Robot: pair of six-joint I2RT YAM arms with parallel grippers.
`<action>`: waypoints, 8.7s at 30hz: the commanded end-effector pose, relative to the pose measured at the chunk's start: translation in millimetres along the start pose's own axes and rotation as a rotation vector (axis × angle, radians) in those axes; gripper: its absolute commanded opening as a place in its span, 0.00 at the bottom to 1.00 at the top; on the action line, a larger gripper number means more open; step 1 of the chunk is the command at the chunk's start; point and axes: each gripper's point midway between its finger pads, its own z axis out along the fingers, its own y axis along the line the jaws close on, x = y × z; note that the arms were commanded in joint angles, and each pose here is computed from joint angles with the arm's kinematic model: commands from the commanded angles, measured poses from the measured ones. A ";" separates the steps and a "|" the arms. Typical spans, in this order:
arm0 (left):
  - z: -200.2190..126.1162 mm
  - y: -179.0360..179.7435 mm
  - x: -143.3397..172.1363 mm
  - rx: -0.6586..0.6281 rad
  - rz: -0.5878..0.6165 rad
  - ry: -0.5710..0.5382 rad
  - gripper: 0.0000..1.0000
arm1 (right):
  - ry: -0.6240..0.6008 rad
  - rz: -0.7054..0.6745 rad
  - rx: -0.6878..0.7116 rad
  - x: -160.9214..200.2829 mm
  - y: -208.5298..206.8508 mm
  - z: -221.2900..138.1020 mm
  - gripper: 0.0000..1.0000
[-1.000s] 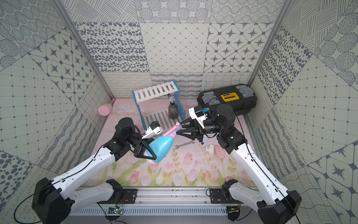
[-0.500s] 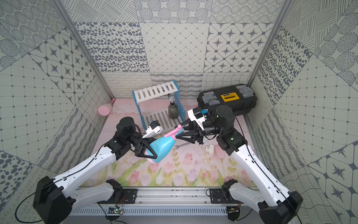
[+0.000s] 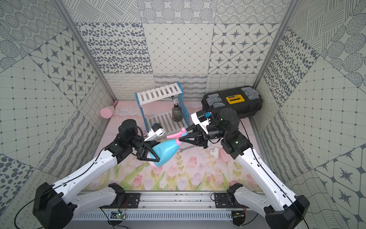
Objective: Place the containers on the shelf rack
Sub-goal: 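Pick up a container from the center of the board, then place the container on the shelf.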
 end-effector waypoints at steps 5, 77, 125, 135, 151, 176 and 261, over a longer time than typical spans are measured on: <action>-10.8 13.7 -2.3 -0.126 0.062 -0.089 0.99 | 0.002 0.058 0.094 12.4 -8.1 -2.4 0.00; -33.0 173.8 -21.7 -1.184 0.771 0.144 0.99 | 0.387 0.741 0.775 139.1 -128.7 -4.0 0.00; -53.9 184.6 -6.9 -1.074 0.249 -0.241 0.55 | 0.003 0.436 0.891 65.7 -127.7 6.4 0.91; -51.2 180.2 -15.4 -1.043 0.276 -0.263 0.54 | 0.040 0.477 1.014 88.6 -153.2 1.4 0.69; -45.6 178.7 -20.9 -1.007 0.273 -0.264 0.53 | 0.126 0.486 0.931 108.1 -160.7 30.0 0.07; -154.0 98.0 33.0 -1.228 0.101 -0.364 0.99 | -0.197 -0.102 1.131 60.8 -231.6 86.1 0.00; -160.2 85.3 35.2 -1.270 0.175 -0.407 0.99 | -0.166 -0.144 1.165 73.2 -312.8 136.3 0.84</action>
